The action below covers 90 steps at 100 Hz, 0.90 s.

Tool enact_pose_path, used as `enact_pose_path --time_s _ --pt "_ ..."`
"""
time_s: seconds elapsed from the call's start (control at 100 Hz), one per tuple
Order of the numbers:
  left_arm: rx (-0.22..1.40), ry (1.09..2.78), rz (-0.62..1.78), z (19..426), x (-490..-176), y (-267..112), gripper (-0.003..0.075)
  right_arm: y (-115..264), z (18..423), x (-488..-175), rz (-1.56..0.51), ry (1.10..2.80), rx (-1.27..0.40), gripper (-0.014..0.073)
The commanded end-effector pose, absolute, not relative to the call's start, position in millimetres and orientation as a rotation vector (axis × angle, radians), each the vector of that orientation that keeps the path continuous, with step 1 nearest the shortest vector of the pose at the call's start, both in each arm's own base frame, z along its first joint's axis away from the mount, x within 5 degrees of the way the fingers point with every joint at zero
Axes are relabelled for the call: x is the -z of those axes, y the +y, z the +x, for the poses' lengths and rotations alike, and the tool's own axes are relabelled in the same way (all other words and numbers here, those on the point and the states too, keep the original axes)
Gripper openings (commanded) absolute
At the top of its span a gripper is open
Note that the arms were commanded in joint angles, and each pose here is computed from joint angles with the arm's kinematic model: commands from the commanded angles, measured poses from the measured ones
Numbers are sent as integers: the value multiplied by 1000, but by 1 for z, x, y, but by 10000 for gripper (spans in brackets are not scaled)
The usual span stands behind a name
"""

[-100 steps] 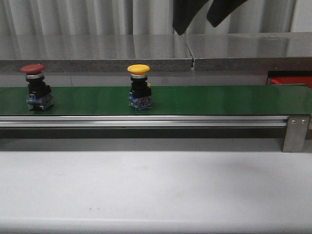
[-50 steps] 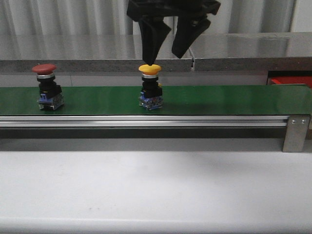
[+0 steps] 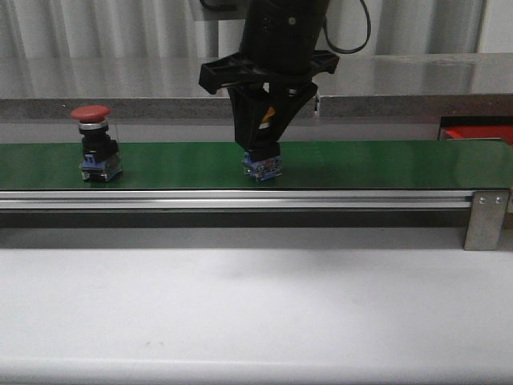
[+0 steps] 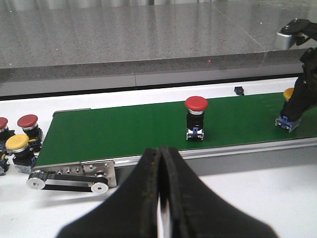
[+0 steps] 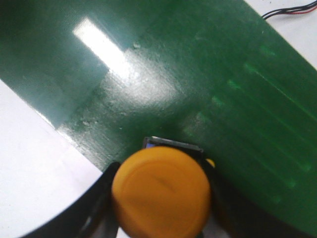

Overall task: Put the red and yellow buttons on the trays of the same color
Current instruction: 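Lower the right gripper onto the yellow button and close it, then carry the yellow button to the yellow tray and release it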

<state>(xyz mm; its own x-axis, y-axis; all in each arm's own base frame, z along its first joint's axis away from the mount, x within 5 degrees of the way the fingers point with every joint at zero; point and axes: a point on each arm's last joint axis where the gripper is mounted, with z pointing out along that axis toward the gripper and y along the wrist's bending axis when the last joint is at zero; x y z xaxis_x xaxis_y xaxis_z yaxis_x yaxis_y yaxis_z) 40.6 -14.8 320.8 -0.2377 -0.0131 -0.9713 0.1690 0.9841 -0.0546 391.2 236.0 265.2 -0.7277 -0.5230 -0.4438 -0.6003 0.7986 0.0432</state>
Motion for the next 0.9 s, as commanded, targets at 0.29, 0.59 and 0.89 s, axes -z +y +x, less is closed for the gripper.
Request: enact_pose_path --time_s 0.29,0.59,0.89 --pt "189 1716 93 42 -335 -15 -20 224 379 -324 -748 2400 -301 92" --pt "189 1716 93 42 -335 -15 -20 183 359 -350 -643 2382 -286 92" --pt "189 1716 93 42 -335 -15 -20 104 335 -366 -385 2376 -226 92"
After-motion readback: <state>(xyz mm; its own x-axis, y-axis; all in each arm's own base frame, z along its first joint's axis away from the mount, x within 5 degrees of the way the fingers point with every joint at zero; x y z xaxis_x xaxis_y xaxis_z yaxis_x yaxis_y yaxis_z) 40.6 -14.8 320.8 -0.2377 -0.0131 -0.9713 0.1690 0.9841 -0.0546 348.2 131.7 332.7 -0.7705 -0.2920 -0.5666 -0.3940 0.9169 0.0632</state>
